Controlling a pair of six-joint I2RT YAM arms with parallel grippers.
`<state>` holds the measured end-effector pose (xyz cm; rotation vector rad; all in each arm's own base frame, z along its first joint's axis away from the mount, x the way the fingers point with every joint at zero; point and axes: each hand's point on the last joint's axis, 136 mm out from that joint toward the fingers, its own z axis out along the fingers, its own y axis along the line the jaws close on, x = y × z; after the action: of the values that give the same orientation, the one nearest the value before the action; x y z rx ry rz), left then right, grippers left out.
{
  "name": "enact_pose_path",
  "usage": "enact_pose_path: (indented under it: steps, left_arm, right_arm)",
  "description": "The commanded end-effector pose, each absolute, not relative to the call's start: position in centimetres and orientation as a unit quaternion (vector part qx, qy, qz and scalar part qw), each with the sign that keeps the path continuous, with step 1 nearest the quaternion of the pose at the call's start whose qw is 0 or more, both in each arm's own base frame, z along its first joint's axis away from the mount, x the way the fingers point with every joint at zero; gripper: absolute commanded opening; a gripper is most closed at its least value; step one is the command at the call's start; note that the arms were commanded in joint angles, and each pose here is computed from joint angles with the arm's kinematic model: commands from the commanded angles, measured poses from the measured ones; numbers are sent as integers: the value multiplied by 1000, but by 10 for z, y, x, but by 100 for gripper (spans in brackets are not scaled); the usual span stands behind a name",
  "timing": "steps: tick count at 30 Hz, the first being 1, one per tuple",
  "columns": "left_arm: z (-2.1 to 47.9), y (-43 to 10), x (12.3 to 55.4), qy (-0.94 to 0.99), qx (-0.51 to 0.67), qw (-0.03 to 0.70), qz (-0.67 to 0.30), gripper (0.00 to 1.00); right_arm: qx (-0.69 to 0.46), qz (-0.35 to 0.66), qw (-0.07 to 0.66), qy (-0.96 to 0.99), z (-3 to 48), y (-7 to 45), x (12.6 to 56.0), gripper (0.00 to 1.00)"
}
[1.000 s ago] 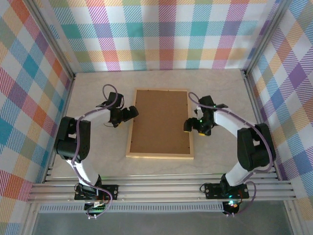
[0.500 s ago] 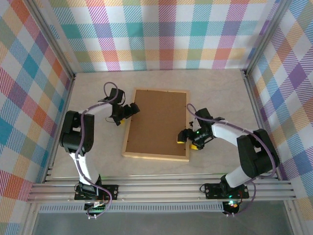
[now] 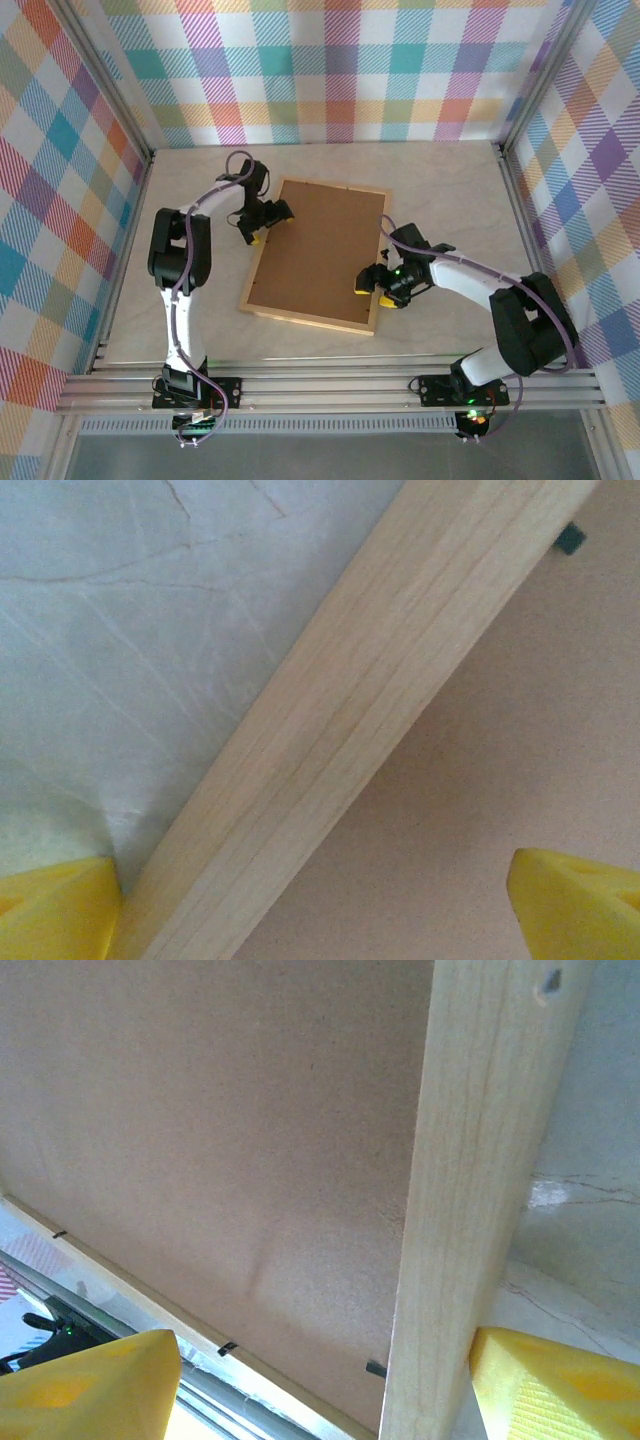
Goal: Put the photo into the frame
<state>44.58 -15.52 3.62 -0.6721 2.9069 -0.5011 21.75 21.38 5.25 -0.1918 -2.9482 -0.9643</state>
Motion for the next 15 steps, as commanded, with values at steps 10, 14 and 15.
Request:
enact_pose_path:
  steps: [10,14,15]
  left_arm:
    - [83,-261,527,921,-80,182,-334,97]
    - [82,-259,526,925,-75,180,-326,97]
    - [81,-259,526,925,-75,179,-326,97]
  right_arm:
    - [-34,-316,-29,-948,66,233,238,75]
    - [-35,-288,-53,-956,69,222,241,75]
    - [-36,-294,-55,-954,70,224,242,75]
